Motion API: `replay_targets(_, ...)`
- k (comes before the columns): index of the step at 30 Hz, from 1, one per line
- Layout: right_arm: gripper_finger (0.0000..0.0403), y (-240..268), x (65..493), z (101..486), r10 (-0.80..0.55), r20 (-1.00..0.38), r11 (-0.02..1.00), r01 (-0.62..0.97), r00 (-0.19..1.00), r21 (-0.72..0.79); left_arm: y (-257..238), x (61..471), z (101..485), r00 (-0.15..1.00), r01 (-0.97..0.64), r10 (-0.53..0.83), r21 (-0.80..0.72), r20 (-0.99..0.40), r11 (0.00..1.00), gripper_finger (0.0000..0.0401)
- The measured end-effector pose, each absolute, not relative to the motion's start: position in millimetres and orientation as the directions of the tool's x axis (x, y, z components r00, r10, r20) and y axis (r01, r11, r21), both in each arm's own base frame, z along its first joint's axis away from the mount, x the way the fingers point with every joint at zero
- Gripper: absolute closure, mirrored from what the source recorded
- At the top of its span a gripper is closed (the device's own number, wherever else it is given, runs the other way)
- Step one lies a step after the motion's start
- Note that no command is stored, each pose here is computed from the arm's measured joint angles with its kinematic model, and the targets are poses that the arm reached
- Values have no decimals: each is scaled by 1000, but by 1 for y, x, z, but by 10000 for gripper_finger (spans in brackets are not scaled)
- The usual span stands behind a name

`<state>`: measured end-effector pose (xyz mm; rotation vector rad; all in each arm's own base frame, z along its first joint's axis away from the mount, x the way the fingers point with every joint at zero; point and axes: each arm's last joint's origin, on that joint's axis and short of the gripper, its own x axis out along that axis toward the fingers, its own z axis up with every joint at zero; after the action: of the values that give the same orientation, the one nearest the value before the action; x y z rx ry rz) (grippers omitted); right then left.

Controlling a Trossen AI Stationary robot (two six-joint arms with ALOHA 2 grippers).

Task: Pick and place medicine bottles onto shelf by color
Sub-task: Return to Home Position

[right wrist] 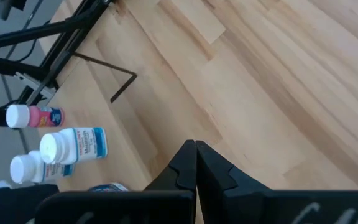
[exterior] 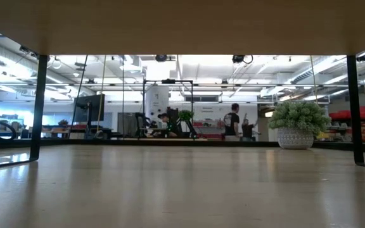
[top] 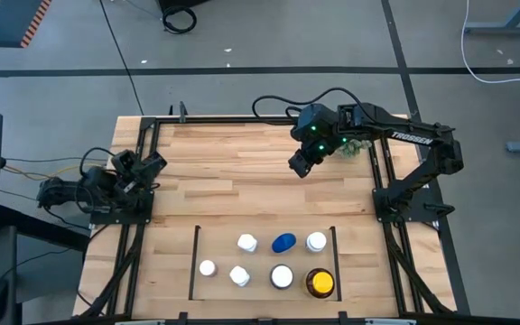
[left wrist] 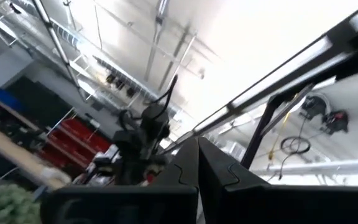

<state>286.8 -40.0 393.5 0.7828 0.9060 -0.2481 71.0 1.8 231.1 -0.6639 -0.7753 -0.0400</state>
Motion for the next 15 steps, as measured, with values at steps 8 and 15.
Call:
replay_targets(8, 397, -40, 289, 395, 120, -764, 762, 434, 634, 480, 1, 79, 221, 808, 126, 195, -487, 556, 864, 401)
replay_targets(15, 397, -37, 275, 414, 16, -702, 833, 379, 712, 403, 1, 81, 219, 822, 89, 194, -458, 535, 885, 400)
